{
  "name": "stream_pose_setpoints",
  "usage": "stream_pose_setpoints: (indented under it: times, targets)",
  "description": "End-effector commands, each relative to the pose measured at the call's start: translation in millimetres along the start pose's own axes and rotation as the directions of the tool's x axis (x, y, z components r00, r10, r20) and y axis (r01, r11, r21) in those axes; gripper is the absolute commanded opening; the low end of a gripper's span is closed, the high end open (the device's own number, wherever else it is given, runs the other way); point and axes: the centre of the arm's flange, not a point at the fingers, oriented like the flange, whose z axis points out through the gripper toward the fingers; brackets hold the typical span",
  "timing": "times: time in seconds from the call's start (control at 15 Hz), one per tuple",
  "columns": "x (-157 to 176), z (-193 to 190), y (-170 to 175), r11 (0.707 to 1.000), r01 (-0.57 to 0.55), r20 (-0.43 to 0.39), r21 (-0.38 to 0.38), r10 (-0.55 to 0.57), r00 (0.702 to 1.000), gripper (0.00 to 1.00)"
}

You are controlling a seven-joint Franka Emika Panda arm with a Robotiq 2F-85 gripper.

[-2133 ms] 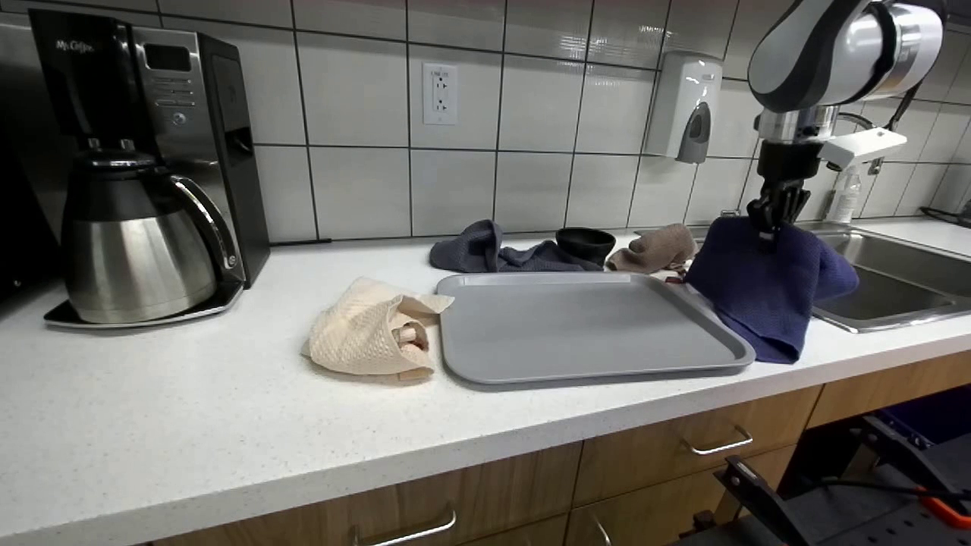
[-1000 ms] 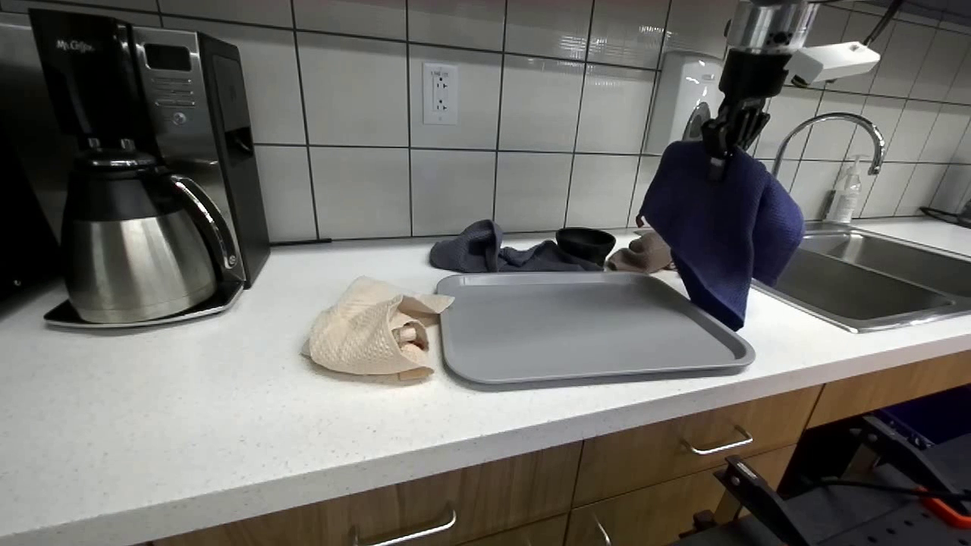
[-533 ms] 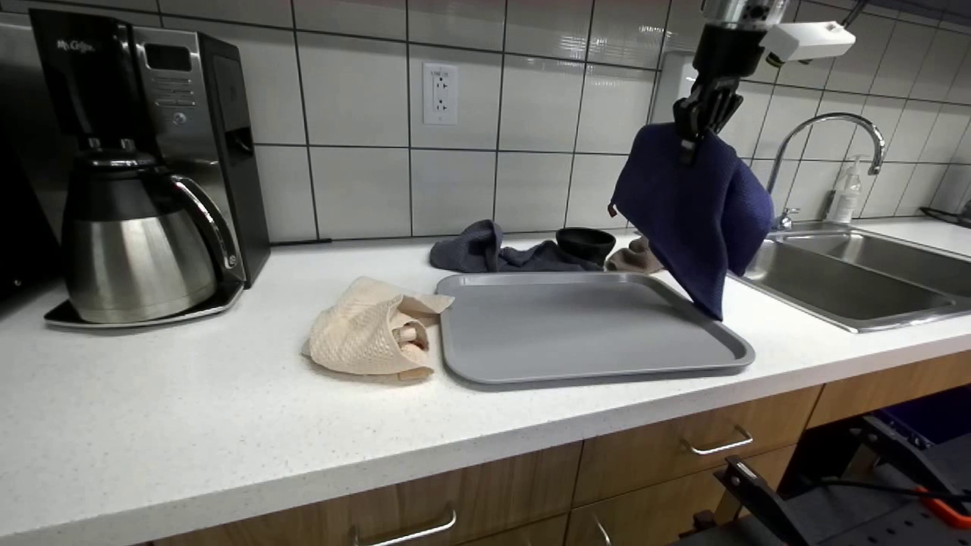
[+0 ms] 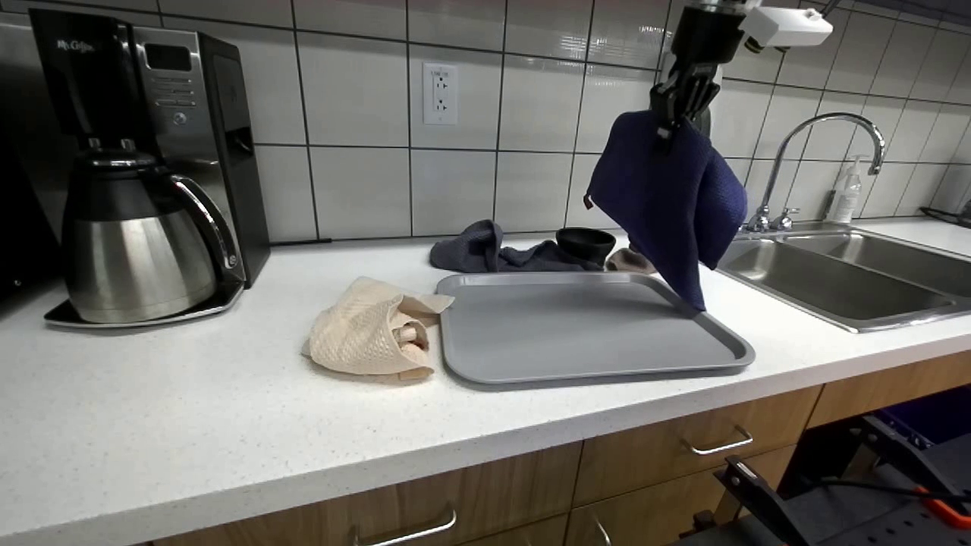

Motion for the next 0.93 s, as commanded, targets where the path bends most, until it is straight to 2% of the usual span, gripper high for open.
stream_pose_setpoints:
  times: [0.0,0.4,0.87]
  targets:
    - [-1,-13,-12,1.0,-0.01,-0.006,0.012,0.01,1.0,0.01]
    - [1,-13,-30,1.0,0.011,-0.002,0.018,-0.011,1.0,0.01]
    - [-10,11,-49,0.999,-0.012,0.053,0.032,0.01,0.999,0.01]
